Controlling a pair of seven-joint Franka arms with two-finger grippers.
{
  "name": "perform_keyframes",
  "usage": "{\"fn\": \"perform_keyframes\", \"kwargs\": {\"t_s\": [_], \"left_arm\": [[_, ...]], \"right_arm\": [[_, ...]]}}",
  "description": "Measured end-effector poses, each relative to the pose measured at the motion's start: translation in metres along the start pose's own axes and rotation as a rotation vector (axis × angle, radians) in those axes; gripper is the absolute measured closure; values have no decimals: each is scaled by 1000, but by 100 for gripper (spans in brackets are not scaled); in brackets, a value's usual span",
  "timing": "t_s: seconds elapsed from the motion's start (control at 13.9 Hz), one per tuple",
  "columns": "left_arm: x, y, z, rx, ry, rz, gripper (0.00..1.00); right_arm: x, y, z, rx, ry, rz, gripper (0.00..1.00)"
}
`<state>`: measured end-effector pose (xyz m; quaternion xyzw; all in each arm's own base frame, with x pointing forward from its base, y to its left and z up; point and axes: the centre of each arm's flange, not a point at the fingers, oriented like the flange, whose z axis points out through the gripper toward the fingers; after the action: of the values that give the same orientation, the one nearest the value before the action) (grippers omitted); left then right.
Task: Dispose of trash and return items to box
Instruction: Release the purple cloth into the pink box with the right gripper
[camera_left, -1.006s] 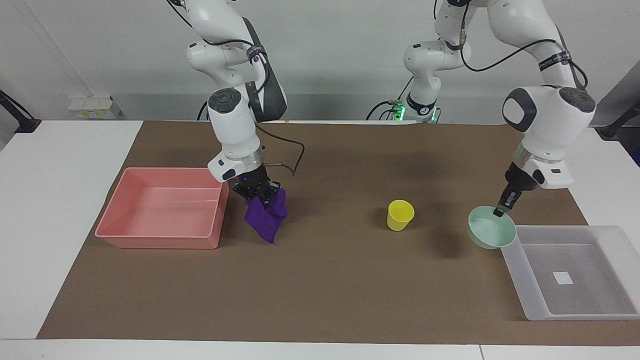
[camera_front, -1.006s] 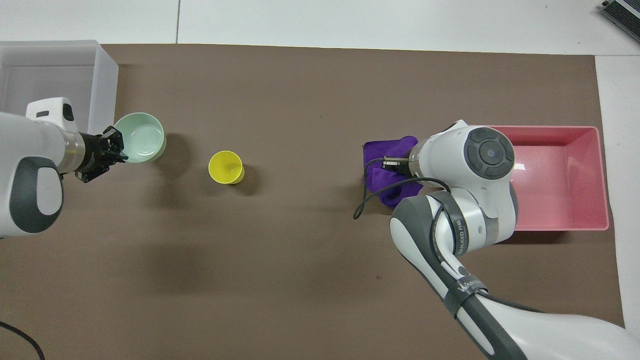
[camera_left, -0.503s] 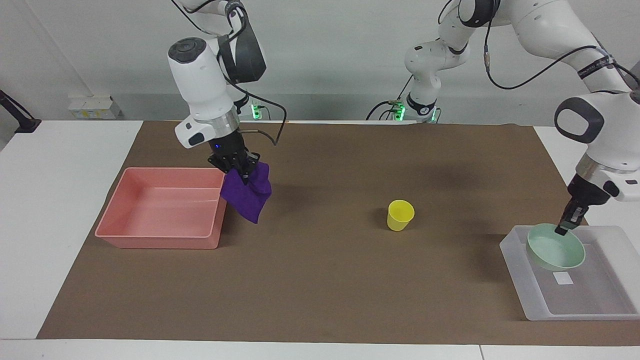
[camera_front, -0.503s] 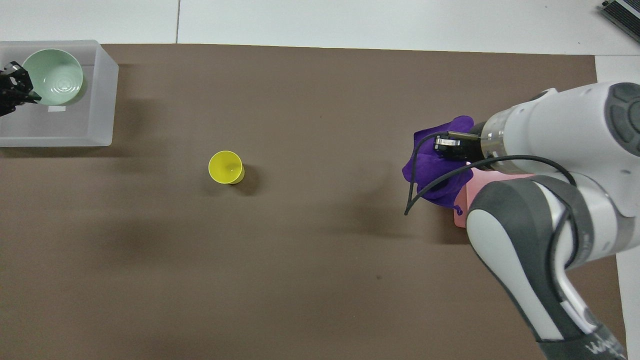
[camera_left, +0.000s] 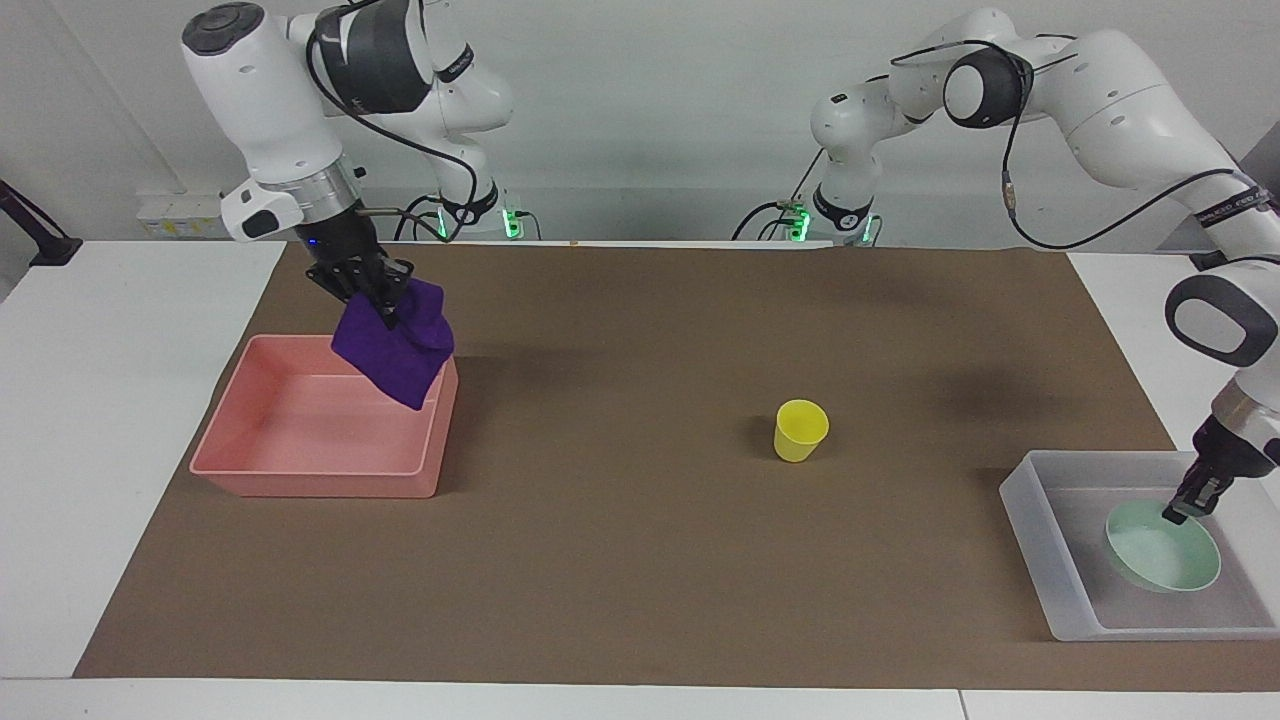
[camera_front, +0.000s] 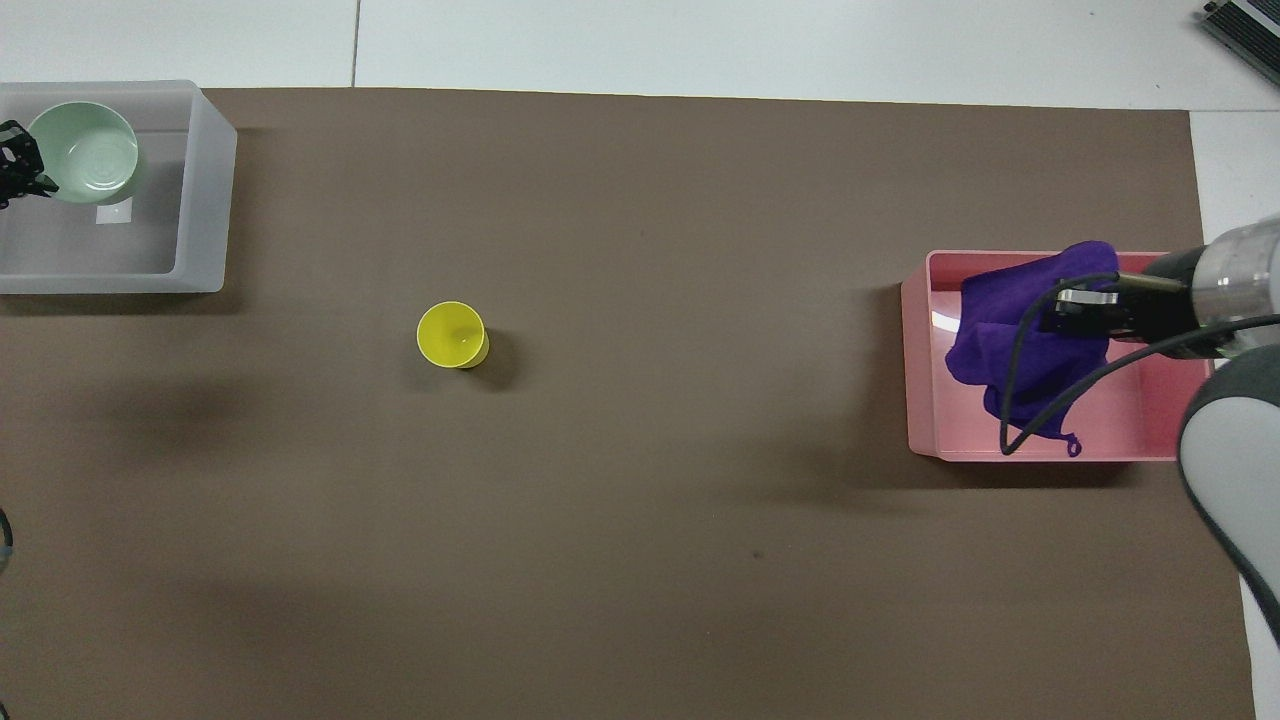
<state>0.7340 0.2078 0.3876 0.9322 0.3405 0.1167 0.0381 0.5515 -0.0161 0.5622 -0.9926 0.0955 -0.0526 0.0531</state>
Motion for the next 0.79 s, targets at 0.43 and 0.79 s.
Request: {"fn": "perform_keyframes", "kwargs": {"t_s": [0.43, 0.79], "left_arm": [[-3, -18, 48, 27, -46, 45, 98], [-4, -12, 30, 21, -46, 148, 79]], "right_arm": [[-2, 78, 43, -21, -15, -55, 93], [-5, 107, 144, -47, -10, -50, 93]]}}
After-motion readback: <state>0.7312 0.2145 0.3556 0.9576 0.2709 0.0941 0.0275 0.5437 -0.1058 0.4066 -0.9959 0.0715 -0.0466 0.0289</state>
